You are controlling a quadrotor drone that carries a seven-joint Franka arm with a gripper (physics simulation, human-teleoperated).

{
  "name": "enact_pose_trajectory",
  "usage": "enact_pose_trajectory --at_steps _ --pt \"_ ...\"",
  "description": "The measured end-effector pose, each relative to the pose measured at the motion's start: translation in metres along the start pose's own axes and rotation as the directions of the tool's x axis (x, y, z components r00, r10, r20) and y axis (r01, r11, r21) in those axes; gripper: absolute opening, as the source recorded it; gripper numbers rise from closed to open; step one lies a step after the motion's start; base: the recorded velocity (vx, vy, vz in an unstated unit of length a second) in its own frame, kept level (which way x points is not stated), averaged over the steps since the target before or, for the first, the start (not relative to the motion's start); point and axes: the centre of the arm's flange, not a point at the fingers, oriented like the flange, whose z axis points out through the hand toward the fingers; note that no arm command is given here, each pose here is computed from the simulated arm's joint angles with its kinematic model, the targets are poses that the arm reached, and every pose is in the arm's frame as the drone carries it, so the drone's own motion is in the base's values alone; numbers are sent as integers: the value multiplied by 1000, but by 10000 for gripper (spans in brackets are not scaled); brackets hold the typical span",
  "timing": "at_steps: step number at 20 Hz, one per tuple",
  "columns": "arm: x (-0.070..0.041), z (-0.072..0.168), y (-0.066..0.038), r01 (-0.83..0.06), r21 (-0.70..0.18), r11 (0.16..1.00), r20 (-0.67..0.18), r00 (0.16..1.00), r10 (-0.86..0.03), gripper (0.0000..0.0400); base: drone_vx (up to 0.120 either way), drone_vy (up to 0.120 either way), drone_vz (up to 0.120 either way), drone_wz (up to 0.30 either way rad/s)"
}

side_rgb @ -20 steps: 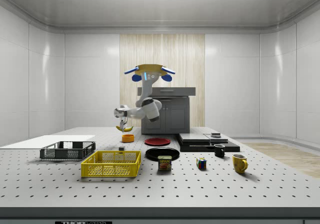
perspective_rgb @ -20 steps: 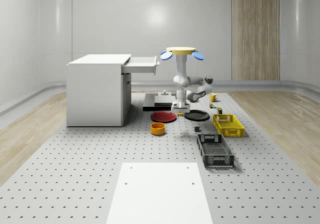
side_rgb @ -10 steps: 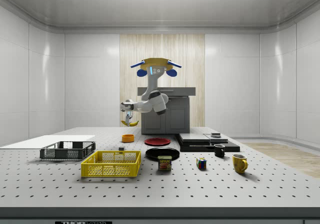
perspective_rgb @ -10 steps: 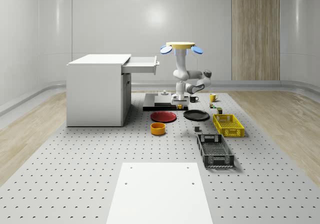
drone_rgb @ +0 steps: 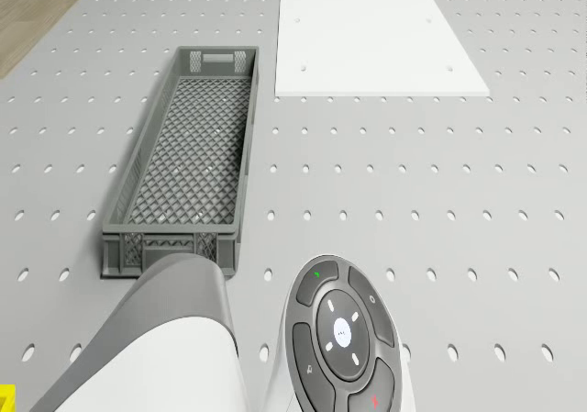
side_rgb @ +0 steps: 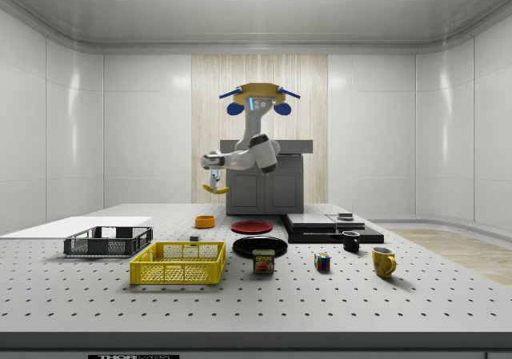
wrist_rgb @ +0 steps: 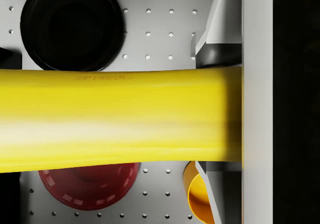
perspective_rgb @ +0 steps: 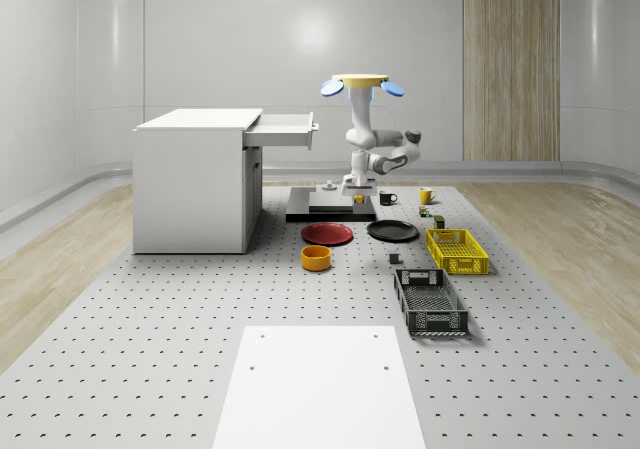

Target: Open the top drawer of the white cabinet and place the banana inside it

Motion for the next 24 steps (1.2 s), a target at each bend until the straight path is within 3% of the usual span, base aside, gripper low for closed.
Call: enact_pose_trajectory --at_steps 24 --pt "0 0 0 0 0 1000 0 1000 0 192 -120 0 120 0"
